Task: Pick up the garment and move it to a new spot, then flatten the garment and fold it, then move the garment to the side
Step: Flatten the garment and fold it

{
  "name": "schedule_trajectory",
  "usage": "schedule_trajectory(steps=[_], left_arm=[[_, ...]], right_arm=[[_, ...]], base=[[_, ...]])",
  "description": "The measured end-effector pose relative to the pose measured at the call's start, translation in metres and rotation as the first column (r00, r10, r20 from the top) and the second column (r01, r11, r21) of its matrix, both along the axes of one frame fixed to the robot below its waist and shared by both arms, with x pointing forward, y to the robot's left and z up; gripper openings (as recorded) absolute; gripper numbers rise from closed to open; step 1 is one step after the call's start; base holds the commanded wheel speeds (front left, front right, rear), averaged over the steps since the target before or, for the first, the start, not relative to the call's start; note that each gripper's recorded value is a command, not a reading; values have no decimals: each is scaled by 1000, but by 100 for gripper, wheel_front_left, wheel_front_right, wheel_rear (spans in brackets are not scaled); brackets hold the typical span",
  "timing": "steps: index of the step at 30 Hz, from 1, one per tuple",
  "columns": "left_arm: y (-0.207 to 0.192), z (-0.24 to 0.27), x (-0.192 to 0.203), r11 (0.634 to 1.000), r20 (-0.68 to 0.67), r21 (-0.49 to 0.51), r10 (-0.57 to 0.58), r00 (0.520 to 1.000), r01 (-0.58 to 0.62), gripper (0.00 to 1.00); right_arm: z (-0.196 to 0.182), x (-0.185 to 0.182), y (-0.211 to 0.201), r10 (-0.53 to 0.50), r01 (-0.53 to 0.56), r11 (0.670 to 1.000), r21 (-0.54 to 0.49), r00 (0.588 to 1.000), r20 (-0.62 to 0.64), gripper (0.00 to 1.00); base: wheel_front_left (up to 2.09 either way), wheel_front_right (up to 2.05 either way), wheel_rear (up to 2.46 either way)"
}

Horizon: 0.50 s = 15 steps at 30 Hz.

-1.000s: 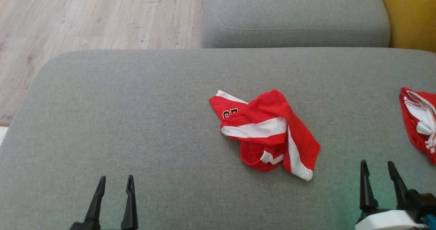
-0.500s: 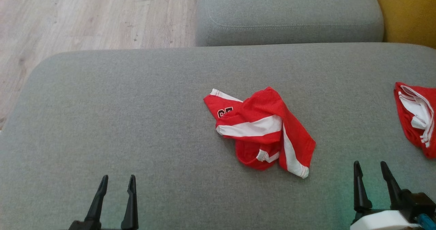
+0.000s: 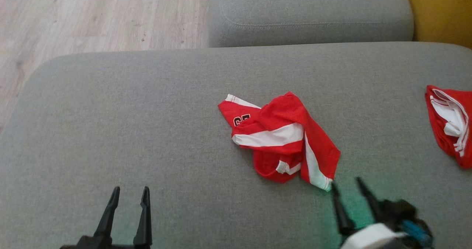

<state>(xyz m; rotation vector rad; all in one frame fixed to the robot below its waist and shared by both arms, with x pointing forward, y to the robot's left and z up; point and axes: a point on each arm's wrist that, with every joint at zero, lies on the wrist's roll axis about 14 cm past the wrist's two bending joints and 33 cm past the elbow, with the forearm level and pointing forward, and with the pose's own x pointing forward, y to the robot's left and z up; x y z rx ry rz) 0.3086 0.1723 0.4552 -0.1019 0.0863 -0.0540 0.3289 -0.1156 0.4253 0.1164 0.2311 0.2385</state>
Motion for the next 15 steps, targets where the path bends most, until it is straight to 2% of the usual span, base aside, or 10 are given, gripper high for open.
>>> schedule_trajectory(steps=[3,5,15], left_arm=[[0,2,3,1000,5,0,0,1000,0,100],[0,1,3,1000,4,0,0,1000,0,100],[3,-1,9,1000,-5,-7,15,1000,-15,100]], right_arm=[[-11,-2,25,90,-92,996,-16,991,-102,100],[-15,-1,31,109,-113,994,-12,982,-157,100],[-44,2,20,91,-117,992,-50,931,-354,100]], base=[[0,0,0],[0,0,0],[0,0,0]])
